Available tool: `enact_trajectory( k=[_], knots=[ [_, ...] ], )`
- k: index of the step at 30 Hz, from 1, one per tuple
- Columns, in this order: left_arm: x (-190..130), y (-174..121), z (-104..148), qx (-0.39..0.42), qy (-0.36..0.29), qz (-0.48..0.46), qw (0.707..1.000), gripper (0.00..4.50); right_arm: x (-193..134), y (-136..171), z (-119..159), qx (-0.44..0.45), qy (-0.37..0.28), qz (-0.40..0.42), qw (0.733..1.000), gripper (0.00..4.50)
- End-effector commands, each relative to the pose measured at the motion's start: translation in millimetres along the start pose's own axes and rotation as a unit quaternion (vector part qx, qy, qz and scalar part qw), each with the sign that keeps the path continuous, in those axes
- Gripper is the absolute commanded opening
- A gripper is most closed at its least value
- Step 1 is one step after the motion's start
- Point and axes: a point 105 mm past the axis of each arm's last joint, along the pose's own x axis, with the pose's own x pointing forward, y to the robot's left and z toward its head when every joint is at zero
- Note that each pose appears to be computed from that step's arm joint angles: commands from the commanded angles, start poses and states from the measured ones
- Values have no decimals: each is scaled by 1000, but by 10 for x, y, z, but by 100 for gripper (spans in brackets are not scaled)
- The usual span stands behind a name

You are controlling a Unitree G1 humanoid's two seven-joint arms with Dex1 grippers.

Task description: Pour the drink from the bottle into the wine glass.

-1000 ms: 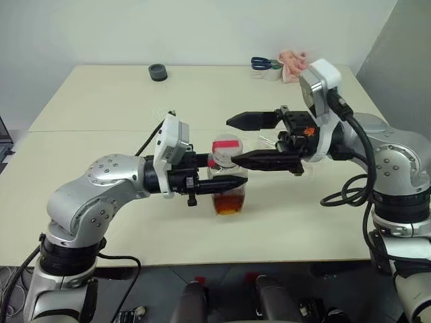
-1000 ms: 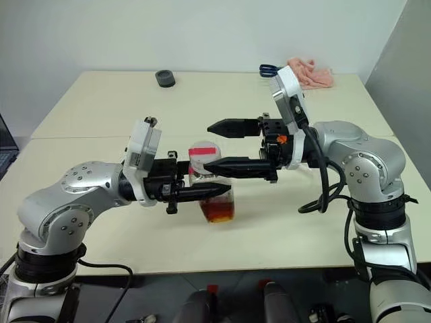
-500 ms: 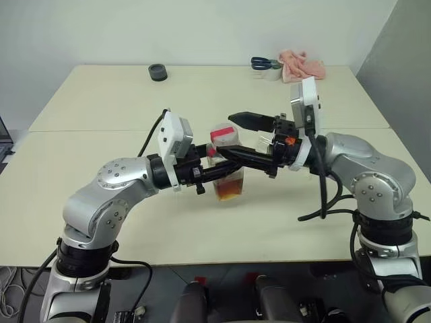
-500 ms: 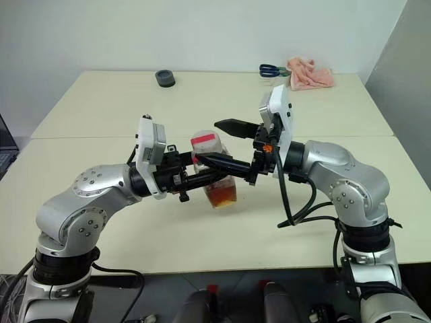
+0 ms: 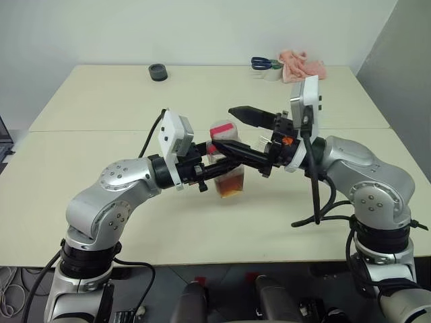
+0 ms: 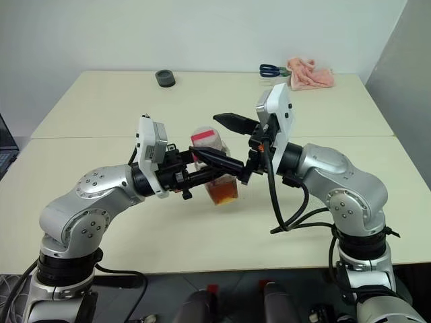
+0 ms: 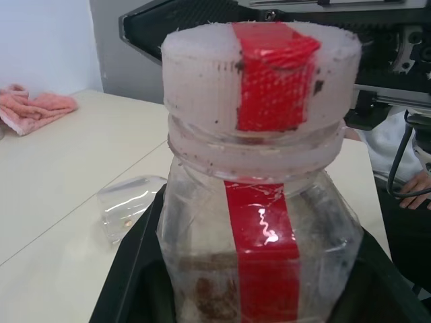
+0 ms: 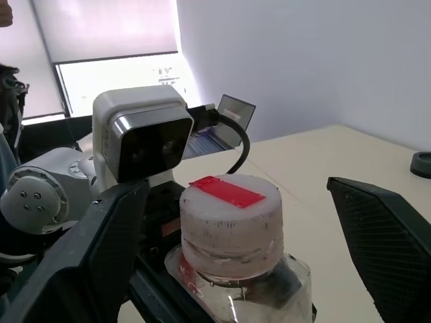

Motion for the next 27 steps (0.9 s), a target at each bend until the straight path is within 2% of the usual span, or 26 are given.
enact_trajectory(
  k=[1,5,6,10,16,25,27],
  knots=[
    [9,-35,152,27,-22,-8,999,192,-8,59,95,-12,-18,8,1000,325],
    [10,-39,141,29,-19,-8,999,192,2,65,86,-9,-18,10,1000,184],
    [8,-42,138,29,-18,-9,999,192,4,67,80,-9,-17,10,1000,175],
    [6,-49,135,30,-16,-10,999,192,8,58,70,-10,-19,7,1000,175],
    [-31,-93,83,21,-9,-12,1000,192,-9,-98,410,-58,-83,-23,995,175],
    [-56,-113,60,13,-6,-13,1000,192,-30,-83,411,-57,-74,27,995,175],
    [-75,-110,50,11,-3,-12,1000,192,-41,-80,399,-81,-61,36,994,175]
  ],
)
